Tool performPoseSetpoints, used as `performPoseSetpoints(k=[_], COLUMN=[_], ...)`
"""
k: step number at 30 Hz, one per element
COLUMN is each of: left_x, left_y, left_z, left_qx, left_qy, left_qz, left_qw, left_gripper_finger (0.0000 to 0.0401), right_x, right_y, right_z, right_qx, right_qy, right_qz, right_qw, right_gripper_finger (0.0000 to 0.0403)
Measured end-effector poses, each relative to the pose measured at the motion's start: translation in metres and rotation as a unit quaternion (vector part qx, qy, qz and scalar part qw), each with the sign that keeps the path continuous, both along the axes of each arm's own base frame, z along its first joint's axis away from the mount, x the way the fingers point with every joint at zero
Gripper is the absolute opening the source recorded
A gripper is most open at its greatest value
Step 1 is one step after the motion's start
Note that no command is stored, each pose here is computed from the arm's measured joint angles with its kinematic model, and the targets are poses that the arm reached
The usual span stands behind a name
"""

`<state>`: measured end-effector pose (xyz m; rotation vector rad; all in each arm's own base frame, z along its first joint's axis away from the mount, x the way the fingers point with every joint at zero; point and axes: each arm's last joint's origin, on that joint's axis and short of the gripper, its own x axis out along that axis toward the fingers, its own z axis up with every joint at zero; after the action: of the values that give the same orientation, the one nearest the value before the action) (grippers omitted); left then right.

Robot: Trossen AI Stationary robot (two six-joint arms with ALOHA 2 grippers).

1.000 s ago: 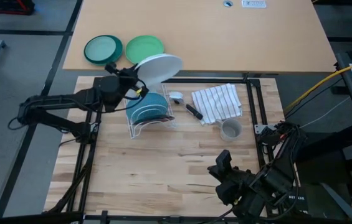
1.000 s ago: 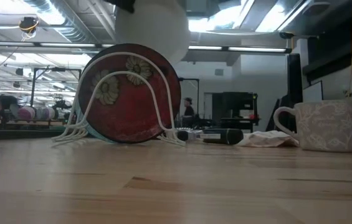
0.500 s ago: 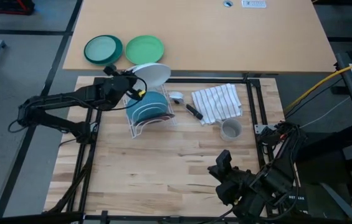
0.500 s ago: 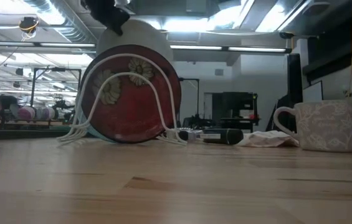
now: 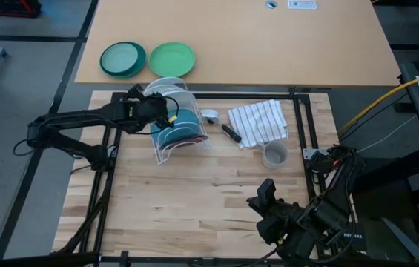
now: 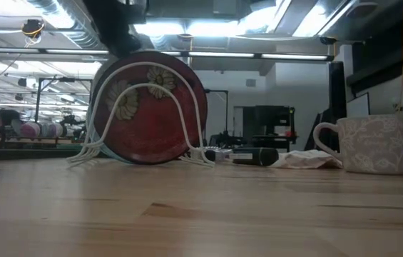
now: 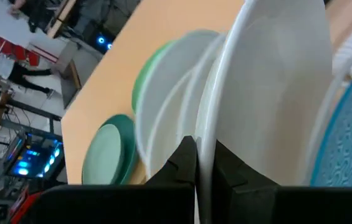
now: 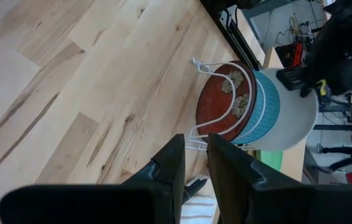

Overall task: Sort dishes
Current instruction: Put the white plate in the dish rack

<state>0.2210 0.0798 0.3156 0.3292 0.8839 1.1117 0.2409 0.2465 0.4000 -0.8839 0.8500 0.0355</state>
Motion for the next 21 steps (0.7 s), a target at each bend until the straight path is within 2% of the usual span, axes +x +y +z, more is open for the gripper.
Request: performPoseSetpoints(k=[11, 17, 21], left_x=[0.025, 0.031, 0.030], left_y=[0.006, 0.008, 0.008], left_z=[-0.034, -0.041, -0.041], left_qx=[-0.024, -0.019, -0.020], left_qy=[0.086, 0.104, 0.112], left_qz=[-0.004, 0.002, -0.001], left_qw=[0.996, 0.994, 0.994], left_gripper_finger=[0.0000, 0.0002, 0.0019], right_x=[0.000, 0.000, 0.000], right_y=[0.000, 0.000, 0.000], right_z=[0.000, 0.000, 0.000], right_qx=[0.000, 0.000, 0.000], right_qy=[0.000, 0.000, 0.000], right_qz=[0.000, 0.000, 0.000], right_qw=[1.000, 1.000, 1.000], right_gripper_finger=[0.0074, 0.0074, 0.0074])
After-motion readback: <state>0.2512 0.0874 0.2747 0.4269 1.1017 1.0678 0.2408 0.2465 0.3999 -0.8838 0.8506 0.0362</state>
